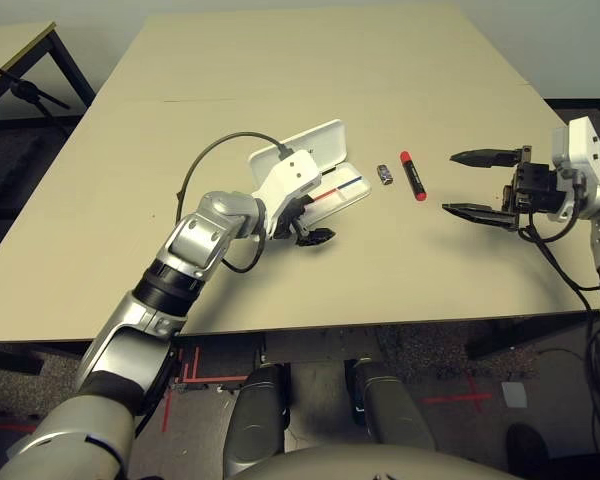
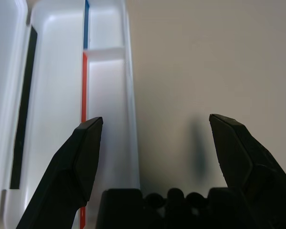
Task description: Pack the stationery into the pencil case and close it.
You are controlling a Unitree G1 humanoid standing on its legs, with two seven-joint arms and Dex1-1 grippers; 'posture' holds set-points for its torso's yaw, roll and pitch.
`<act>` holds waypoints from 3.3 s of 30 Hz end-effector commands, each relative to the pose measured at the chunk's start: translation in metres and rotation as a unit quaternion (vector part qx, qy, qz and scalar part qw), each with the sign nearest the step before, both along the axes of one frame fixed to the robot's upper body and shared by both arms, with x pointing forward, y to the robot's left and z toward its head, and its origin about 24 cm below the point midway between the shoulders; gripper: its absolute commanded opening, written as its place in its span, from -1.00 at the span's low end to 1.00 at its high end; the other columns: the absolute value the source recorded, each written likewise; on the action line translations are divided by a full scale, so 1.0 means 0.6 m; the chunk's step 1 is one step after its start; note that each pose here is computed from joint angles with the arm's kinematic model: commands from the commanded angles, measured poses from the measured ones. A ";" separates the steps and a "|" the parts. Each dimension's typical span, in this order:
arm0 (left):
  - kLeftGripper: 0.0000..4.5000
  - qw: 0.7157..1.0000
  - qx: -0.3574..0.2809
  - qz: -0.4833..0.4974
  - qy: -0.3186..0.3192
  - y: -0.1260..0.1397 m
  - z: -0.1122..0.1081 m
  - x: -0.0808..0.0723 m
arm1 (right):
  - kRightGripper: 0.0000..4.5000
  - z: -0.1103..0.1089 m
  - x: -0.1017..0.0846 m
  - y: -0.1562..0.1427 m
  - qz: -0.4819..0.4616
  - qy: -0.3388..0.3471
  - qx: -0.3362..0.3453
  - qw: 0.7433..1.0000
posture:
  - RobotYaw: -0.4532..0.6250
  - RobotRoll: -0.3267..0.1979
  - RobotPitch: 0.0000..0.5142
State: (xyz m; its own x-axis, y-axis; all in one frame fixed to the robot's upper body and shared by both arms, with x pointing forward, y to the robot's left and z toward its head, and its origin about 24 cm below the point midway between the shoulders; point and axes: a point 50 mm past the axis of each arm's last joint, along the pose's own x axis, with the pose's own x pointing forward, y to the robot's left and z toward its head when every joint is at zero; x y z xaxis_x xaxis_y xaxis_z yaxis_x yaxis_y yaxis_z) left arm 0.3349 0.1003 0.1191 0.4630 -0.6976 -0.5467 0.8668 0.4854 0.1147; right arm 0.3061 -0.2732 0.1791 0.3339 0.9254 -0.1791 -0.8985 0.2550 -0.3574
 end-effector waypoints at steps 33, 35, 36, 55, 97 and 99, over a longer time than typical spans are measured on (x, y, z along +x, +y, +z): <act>-0.99 0.980 0.116 -0.163 -0.008 -0.003 0.016 -0.041 | 1.00 0.015 0.002 -0.018 -0.004 0.013 -0.021 1.000 | -0.38 0.25 -0.60; -0.99 0.978 0.120 -0.172 -0.023 -0.002 0.021 -0.044 | 1.00 0.017 0.002 -0.021 -0.007 0.014 -0.023 1.000 | -0.37 0.25 -0.60; -0.99 0.977 0.119 -0.175 -0.028 -0.003 0.022 -0.044 | 1.00 0.018 0.002 -0.022 -0.008 0.014 -0.022 1.000 | -0.36 0.25 -0.60; -0.99 0.952 0.145 -0.264 -0.057 0.016 0.010 -0.066 | 1.00 0.014 -0.004 -0.046 -0.045 0.037 -0.015 0.998 | -0.38 0.25 -0.50; -0.99 0.951 0.144 -0.270 -0.035 0.041 -0.022 -0.069 | 1.00 0.002 0.001 -0.037 -0.121 0.086 0.018 0.989 | -0.38 0.25 -0.44; -0.99 0.951 0.142 -0.273 -0.032 0.041 -0.022 -0.072 | 1.00 0.001 0.002 -0.037 -0.124 0.089 0.017 0.988 | -0.38 0.25 -0.44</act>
